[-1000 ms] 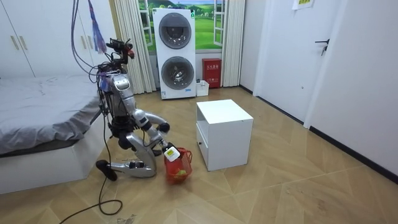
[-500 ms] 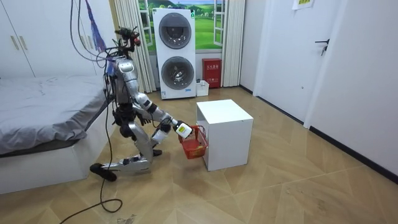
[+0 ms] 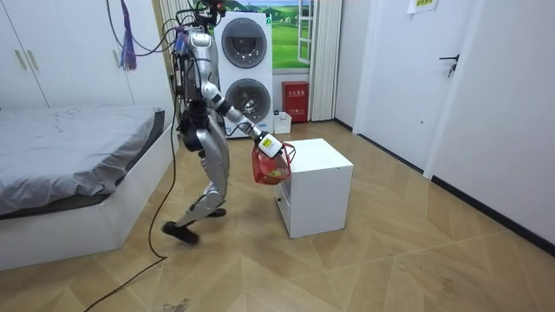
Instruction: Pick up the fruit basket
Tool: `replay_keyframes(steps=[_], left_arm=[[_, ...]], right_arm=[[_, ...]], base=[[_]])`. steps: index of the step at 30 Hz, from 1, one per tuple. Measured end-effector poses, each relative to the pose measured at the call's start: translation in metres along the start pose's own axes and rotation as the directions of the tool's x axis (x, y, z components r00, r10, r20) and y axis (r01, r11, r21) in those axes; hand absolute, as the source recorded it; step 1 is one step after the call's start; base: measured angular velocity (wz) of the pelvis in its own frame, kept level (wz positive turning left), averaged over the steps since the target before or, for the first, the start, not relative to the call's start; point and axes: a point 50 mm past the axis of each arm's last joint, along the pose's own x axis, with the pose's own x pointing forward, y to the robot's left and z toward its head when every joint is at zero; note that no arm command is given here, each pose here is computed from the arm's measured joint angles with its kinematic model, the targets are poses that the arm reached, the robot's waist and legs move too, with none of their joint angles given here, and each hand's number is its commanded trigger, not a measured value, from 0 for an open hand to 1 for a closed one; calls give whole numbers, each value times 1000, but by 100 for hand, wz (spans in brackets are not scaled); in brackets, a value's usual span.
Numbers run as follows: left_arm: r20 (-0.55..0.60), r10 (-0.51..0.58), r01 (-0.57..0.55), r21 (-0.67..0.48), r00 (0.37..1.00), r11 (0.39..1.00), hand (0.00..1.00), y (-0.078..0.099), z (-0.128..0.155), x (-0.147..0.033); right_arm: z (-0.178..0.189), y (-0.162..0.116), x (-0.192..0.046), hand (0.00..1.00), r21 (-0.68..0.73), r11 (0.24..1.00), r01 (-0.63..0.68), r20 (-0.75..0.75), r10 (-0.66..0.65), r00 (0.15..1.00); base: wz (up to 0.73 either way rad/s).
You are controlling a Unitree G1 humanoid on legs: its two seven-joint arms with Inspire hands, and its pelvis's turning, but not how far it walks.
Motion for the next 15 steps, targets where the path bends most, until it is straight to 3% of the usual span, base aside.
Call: replay_keyframes(steps=[2,7,15], left_arm=[[30,-5,5,-5,1000,1000,0,-1,7,0],[-26,-9,10,49,1000,999,0,-1,-15,-7],[-64,-2,3,14,998,1000,0,1,-21,-8]], right_arm=[[12,-6,2,100,62,998,23,39,-26,999],[34,-14,2,100,128,991,43,132,-60,989],[66,-11,-4,100,119,993,-21,261,-11,965]], base=[[31],[18],[0]])
